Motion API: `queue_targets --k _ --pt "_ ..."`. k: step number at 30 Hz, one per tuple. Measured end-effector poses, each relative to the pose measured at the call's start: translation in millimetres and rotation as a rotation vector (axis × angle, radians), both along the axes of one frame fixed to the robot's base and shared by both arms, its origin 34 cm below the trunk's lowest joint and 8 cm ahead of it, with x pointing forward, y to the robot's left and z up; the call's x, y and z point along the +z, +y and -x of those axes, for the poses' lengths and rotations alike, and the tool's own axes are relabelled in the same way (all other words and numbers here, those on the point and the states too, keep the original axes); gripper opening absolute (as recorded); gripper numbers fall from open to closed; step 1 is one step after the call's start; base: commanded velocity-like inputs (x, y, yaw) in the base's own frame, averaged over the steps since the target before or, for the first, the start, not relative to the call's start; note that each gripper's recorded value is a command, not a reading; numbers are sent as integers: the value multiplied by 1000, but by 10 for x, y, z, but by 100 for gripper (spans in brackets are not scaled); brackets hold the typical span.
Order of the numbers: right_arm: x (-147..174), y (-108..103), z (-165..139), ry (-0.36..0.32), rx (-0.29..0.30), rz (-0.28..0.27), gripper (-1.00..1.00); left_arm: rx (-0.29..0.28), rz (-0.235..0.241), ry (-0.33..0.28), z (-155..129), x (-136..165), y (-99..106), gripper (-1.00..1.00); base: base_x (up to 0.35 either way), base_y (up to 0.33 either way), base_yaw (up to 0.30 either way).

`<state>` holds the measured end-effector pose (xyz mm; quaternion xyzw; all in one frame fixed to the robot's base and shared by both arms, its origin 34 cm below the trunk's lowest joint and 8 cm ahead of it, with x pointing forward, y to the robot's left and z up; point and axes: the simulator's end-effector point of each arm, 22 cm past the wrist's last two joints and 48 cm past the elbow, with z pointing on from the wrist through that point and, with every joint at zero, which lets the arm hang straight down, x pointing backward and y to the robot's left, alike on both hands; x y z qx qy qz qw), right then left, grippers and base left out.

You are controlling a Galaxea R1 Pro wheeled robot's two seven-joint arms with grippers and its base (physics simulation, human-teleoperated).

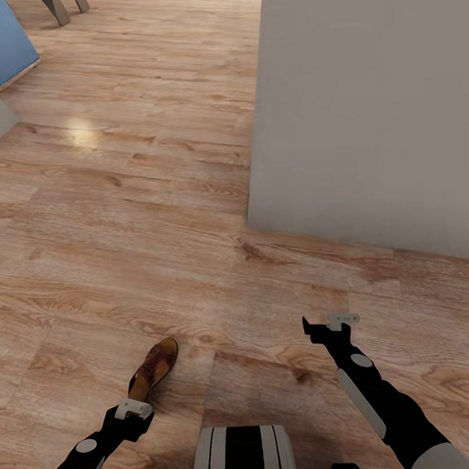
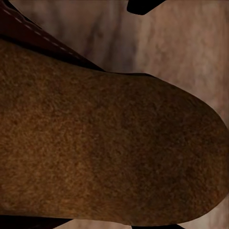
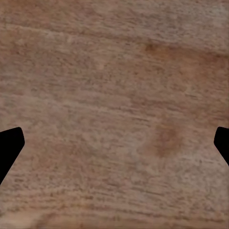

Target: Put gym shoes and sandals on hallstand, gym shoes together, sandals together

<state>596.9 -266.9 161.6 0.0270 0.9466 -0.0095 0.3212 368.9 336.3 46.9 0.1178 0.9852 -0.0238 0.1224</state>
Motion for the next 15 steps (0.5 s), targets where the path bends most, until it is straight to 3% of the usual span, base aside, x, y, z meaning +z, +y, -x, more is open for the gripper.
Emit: queue_targets --k 14,15 --pt "-7 -3 7 2 0 1 100 0 -3 0 -1 1 14 100 0 0 0" --pt "-7 -2 7 2 0 1 100 0 -4 -1 -2 1 15 -100 0 0 0"
